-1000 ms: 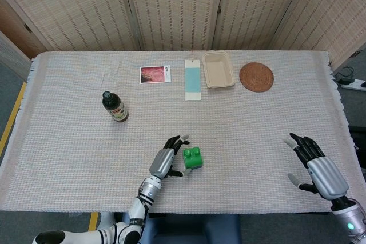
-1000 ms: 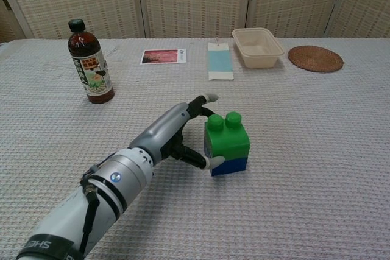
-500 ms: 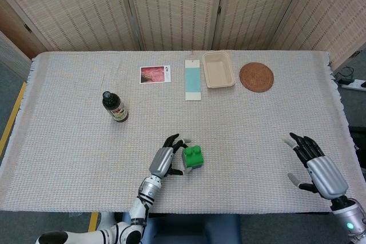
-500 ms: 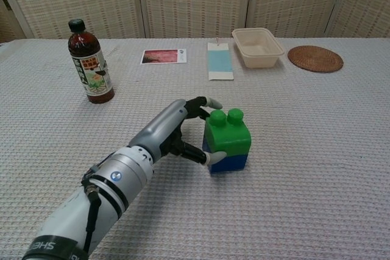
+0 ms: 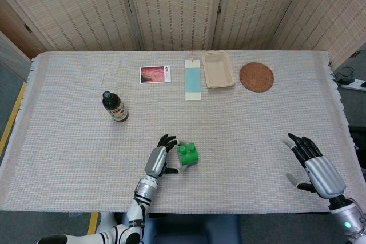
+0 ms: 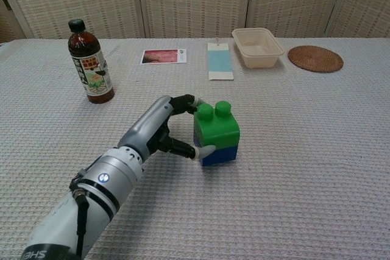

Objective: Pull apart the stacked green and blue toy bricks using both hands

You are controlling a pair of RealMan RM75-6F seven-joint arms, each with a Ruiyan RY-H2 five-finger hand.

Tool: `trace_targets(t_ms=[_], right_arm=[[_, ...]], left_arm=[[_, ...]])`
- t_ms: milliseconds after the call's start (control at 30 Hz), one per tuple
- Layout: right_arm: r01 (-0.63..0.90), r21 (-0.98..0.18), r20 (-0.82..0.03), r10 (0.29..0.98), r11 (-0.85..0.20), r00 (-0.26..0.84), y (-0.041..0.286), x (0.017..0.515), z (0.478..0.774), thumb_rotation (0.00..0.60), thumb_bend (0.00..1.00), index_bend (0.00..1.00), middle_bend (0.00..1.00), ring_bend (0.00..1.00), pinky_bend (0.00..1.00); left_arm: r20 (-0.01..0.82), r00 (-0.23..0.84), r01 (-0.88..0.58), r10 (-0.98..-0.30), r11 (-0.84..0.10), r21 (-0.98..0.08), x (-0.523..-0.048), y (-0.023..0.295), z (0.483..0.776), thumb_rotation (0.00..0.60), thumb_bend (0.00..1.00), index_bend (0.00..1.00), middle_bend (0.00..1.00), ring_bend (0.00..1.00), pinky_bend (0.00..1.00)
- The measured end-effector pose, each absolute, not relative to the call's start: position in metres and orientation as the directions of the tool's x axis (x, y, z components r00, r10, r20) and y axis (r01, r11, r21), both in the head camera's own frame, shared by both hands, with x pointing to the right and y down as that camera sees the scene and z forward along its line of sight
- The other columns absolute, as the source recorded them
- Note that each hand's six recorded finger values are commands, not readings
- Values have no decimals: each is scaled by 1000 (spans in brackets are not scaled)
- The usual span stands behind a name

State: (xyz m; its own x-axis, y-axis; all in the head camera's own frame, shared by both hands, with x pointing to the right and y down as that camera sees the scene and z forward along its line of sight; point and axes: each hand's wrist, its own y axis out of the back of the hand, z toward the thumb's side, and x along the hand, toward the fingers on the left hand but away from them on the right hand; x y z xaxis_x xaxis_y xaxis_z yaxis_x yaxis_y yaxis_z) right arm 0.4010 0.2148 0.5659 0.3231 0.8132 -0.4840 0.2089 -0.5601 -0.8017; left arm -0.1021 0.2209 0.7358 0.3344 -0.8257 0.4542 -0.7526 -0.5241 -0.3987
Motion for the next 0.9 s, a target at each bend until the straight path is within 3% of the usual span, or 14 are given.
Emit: trace_targets(t_ms=[200, 533, 733, 900], right_arm=[[215, -802, -482, 816, -558, 320, 215, 398, 570, 600, 379, 0, 0, 0, 0], [278, -724, -528, 767, -631, 365, 205, 380, 597, 600, 378, 0, 0, 0, 0], [489, -521, -536, 714, -700, 450, 183, 353, 614, 600, 378, 0, 0, 0, 0], [623, -266, -562, 643, -736, 520, 163, 323, 634, 600, 379, 0, 0, 0, 0]], left_arm=[[418, 279, -807, -864, -447, -385, -117, 215, 727, 600, 366, 765, 880, 309, 0], [416, 266, -861, -869, -409, -302, -139, 210, 707, 600, 365, 803, 906, 348, 0], [412, 272, -888, -870, -392, -241, -149, 210, 690, 600, 366, 804, 906, 352, 0], [409, 254, -893, -876, -375, -249, -158, 205, 683, 600, 366, 807, 913, 360, 0]])
